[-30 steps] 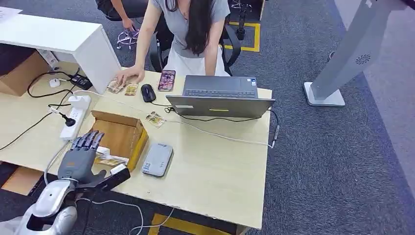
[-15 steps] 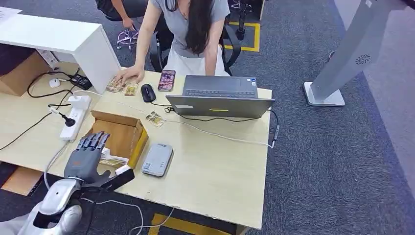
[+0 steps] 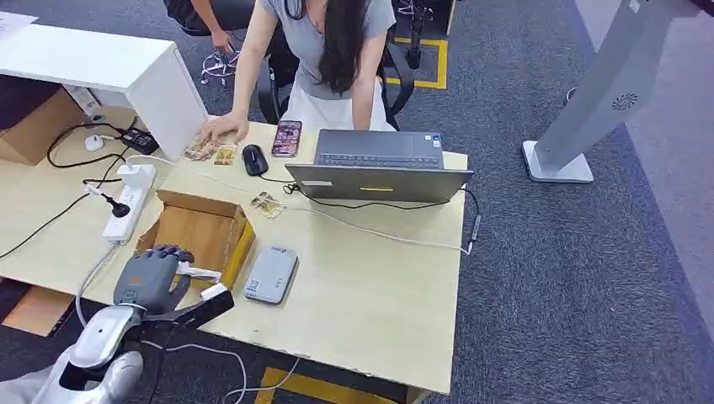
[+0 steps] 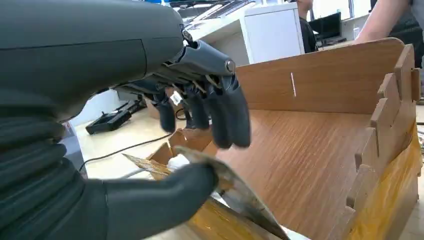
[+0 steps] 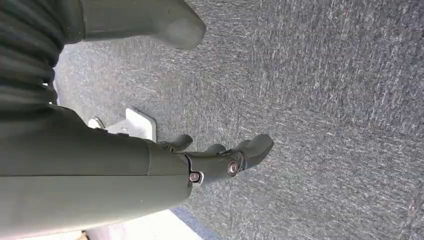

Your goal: Pass the card to the sensor for recognition and then transmit it.

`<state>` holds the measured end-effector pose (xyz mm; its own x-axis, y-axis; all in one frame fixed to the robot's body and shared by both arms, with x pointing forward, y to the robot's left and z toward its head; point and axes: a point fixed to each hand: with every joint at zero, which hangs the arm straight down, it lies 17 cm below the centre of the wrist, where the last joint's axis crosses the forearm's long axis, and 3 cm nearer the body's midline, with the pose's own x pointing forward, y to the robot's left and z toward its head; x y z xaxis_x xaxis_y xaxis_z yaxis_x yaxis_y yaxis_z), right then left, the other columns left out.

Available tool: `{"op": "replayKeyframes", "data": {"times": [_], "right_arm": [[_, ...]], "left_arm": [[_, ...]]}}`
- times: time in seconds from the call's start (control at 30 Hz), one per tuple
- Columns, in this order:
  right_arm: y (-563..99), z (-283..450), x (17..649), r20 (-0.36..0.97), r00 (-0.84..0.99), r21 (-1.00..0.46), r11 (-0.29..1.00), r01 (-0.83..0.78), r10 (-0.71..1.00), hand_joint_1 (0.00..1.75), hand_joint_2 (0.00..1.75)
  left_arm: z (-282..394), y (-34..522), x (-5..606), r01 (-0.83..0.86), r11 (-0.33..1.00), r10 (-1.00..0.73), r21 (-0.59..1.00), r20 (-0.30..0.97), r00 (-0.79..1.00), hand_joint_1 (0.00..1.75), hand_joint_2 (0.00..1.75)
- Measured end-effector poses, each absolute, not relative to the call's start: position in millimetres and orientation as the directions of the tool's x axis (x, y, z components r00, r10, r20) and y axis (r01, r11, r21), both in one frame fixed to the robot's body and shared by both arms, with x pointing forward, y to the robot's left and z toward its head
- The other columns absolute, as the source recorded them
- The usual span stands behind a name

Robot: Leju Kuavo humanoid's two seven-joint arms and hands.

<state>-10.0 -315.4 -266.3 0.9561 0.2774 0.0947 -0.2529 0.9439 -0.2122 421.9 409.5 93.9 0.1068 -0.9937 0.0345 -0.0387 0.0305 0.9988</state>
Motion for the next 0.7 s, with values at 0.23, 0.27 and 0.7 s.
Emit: {"op": "replayKeyframes", "data": {"times": [0.23, 0.27, 0.7], "right_arm": [[-315.7, -266.3, -10.0, 0.094, 0.956, -0.214, 0.944, -0.253, 0.278, 0.00, 1.75], [-315.7, -266.3, -10.0, 0.094, 0.956, -0.214, 0.944, -0.253, 0.278, 0.00, 1.75], [-315.7, -266.3, -10.2, 0.093, 0.956, -0.214, 0.944, -0.253, 0.277, 0.00, 1.75]], "left_arm": [[94.0, 409.2, 422.2, -0.039, 0.040, -0.993, 0.998, 0.044, 0.107, 1.75, 1.75], [93.9, 409.2, 422.2, -0.039, 0.040, -0.993, 0.998, 0.044, 0.107, 1.75, 1.75], [93.5, 408.8, 422.1, -0.037, 0.042, -0.993, 0.998, 0.046, 0.106, 1.75, 1.75]]}}
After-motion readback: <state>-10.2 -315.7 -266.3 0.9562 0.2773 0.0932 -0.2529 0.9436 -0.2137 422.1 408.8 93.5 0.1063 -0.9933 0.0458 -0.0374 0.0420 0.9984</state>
